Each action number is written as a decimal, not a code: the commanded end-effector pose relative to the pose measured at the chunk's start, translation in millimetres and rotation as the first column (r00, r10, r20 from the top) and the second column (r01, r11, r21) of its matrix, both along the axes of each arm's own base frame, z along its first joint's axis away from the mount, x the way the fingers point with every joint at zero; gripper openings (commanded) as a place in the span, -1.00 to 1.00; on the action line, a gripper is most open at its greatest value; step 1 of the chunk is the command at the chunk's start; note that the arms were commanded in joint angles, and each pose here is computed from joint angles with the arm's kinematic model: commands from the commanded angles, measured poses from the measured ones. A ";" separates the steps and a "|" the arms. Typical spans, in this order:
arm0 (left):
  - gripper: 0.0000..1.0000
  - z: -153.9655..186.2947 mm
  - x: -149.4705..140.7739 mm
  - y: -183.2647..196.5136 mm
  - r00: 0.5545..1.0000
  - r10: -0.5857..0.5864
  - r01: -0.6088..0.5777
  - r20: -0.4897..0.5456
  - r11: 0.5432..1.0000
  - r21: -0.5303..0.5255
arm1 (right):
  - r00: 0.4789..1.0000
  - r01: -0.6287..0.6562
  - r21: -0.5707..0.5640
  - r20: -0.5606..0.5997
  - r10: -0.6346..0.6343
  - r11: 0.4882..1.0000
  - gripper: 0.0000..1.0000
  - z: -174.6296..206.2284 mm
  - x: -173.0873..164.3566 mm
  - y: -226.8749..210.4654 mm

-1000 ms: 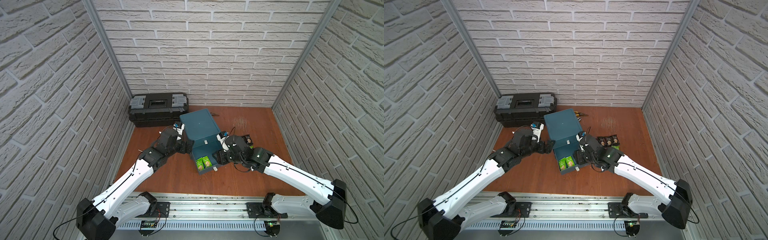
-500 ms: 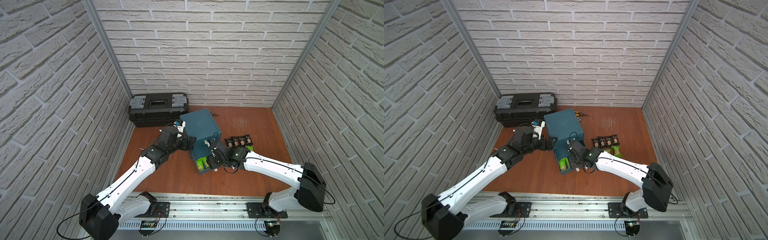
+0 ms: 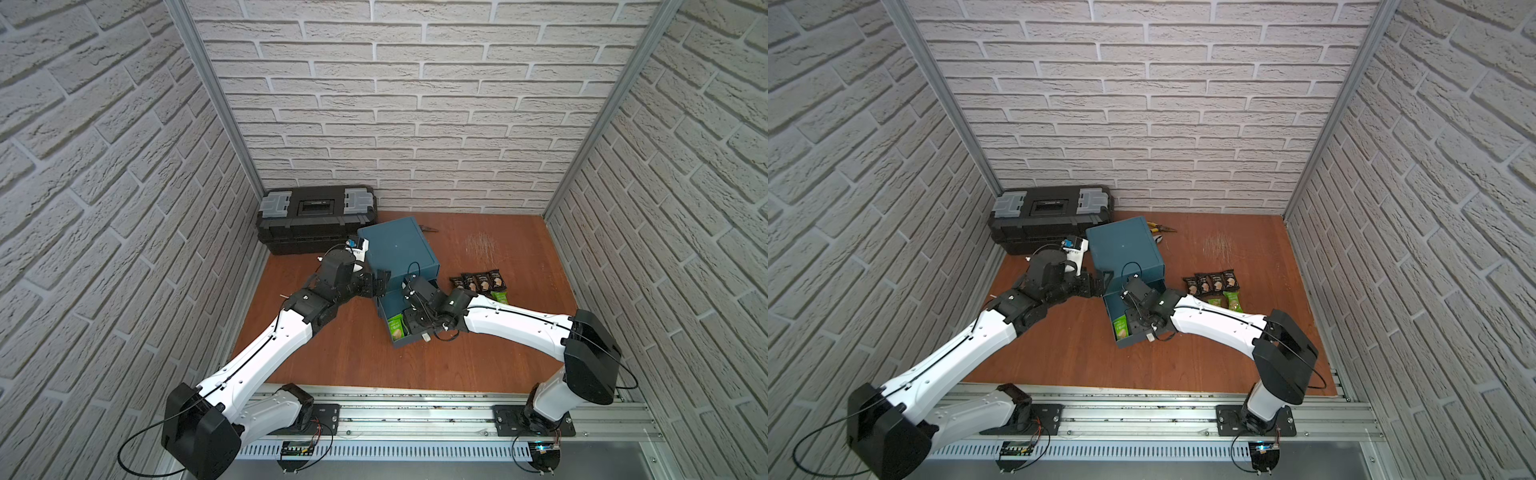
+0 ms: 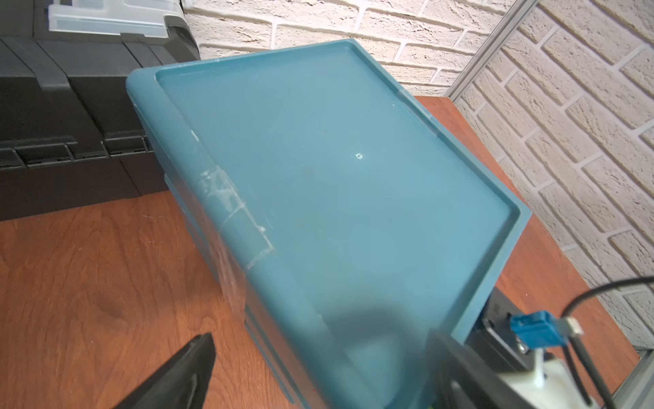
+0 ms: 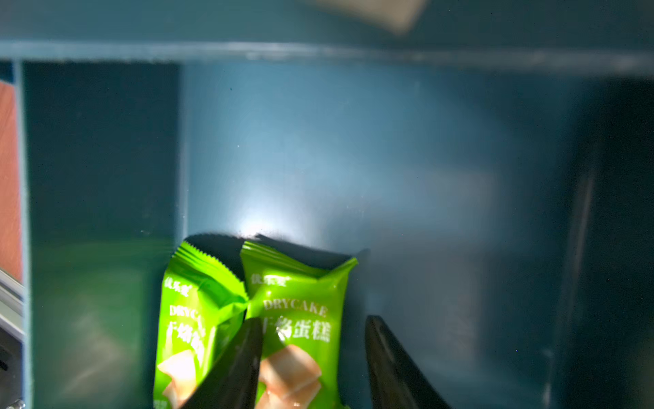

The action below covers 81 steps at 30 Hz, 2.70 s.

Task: Take the cookies out of the drawer
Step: Pick up the cookie from the drawer, then place the cookie at the center of the board.

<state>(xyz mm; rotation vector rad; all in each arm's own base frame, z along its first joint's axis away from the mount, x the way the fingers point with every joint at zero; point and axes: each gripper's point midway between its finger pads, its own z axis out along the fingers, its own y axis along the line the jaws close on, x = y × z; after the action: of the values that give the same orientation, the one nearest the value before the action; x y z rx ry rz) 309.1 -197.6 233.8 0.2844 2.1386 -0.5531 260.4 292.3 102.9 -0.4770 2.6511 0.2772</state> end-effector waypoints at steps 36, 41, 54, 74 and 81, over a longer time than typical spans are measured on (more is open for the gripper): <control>0.97 26.3 -5.4 3.6 0.999 0.006 -0.004 0.048 0.999 -0.044 | 0.974 0.003 0.048 0.226 -0.014 0.999 -0.95 92.1 -0.1 -38.0; 0.97 30.7 -7.8 6.3 0.998 0.011 -0.008 0.055 0.999 -0.042 | 0.972 -0.001 0.094 0.232 -0.021 0.996 -0.95 107.1 0.4 -42.7; 0.97 71.0 -29.6 -8.1 0.987 -0.094 0.110 0.127 0.986 -0.122 | 0.956 0.043 0.182 0.277 -0.093 0.982 -0.95 147.2 7.8 -87.8; 0.97 43.4 -121.5 -118.1 0.880 -0.456 0.461 0.132 0.888 -0.004 | 0.953 0.285 0.105 0.078 -0.293 0.953 -0.95 41.0 66.8 -197.8; 0.97 47.6 -119.0 -98.8 0.901 -0.401 0.404 0.165 0.915 0.018 | 0.945 0.327 0.035 0.007 -0.327 0.944 -0.95 -16.0 66.9 -211.0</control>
<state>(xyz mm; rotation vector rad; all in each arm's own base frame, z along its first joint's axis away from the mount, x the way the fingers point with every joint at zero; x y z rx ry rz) 185.9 -306.5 271.8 0.7929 1.9600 -0.7904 312.2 80.4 89.0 -0.0172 2.7086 0.2037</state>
